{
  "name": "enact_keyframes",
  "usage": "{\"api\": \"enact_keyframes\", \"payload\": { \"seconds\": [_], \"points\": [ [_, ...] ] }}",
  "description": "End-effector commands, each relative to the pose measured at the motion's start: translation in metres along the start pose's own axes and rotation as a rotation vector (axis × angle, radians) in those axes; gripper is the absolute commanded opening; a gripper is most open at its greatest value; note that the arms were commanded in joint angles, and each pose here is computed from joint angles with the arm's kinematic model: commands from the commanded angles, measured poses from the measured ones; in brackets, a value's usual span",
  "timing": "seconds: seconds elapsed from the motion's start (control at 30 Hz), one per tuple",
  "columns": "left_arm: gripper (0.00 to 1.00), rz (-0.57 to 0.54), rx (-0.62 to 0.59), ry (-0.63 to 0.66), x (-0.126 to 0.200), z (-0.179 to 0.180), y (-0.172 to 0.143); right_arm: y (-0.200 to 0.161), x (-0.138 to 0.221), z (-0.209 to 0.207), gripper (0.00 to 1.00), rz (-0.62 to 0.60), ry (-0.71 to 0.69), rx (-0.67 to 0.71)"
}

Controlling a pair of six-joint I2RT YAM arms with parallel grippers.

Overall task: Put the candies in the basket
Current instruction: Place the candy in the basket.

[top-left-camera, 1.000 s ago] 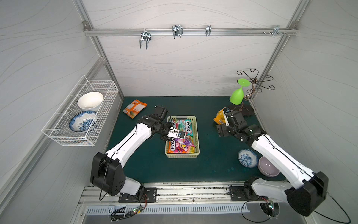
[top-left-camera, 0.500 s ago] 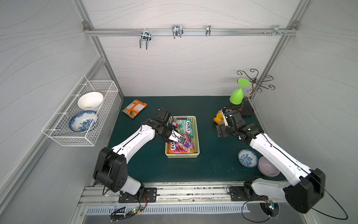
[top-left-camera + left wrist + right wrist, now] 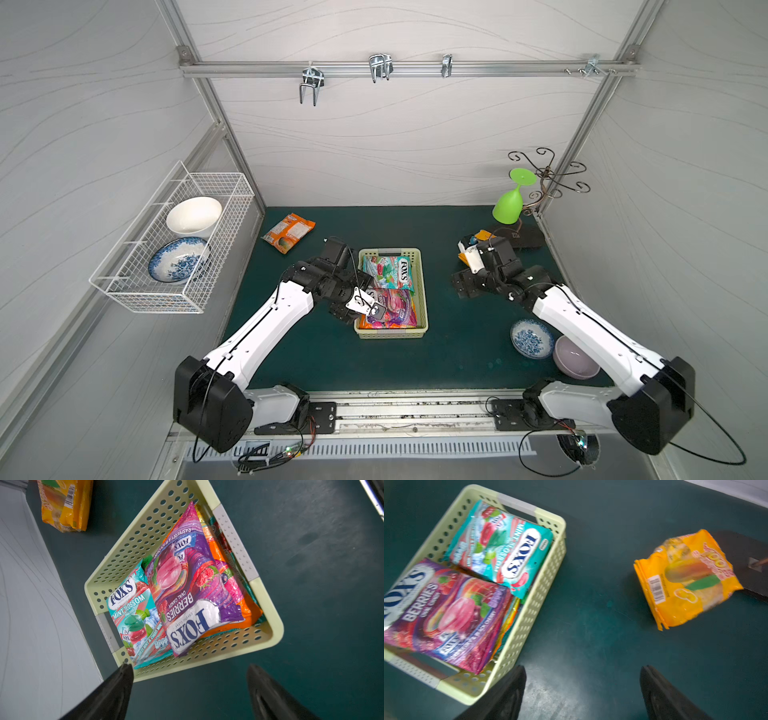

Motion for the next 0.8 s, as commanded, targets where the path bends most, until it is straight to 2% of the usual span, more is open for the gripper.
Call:
{"api": "enact_keyframes", "payload": {
  "seconds": [0.0, 0.07, 0.2, 0.47, 0.57, 0.77],
  "points": [
    [0.92, 0.044, 0.146, 0.058, 0.027, 0.007, -0.005, 0.004, -0.006, 0.030, 0.89, 0.003, 0.135, 0.125],
    [0.98, 0.038, 0.252, 0.109, 0.037, 0.009, -0.010, 0.001, -0.012, 0.048, 0.90, 0.005, 0.182, 0.221],
    [0.98, 0.040, 0.459, 0.213, 0.057, 0.008, -0.021, -0.001, -0.027, 0.077, 0.90, 0.001, 0.270, 0.352],
    [0.98, -0.019, 0.931, 0.381, 0.086, 0.008, -0.024, 0.002, -0.065, 0.113, 0.88, 0.111, 0.435, 0.452],
    [0.98, -0.036, 1.111, 0.443, 0.094, 0.013, -0.026, -0.001, -0.078, 0.123, 0.80, 0.144, 0.529, 0.511],
    [0.98, -0.019, 1.384, 0.519, 0.090, 0.013, -0.036, 0.005, -0.101, 0.133, 0.74, 0.171, 0.563, 0.568]
  ]
}}
Point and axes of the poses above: each gripper's point midway between its finger pads, its own x axis back along the fingers, its own z axis along the line the jaws close on, y = z × x, the point moved 10 cm from there along x, back along the fingers, and after that the axes turned 13 degrees about -x, right-handed, at the moved point
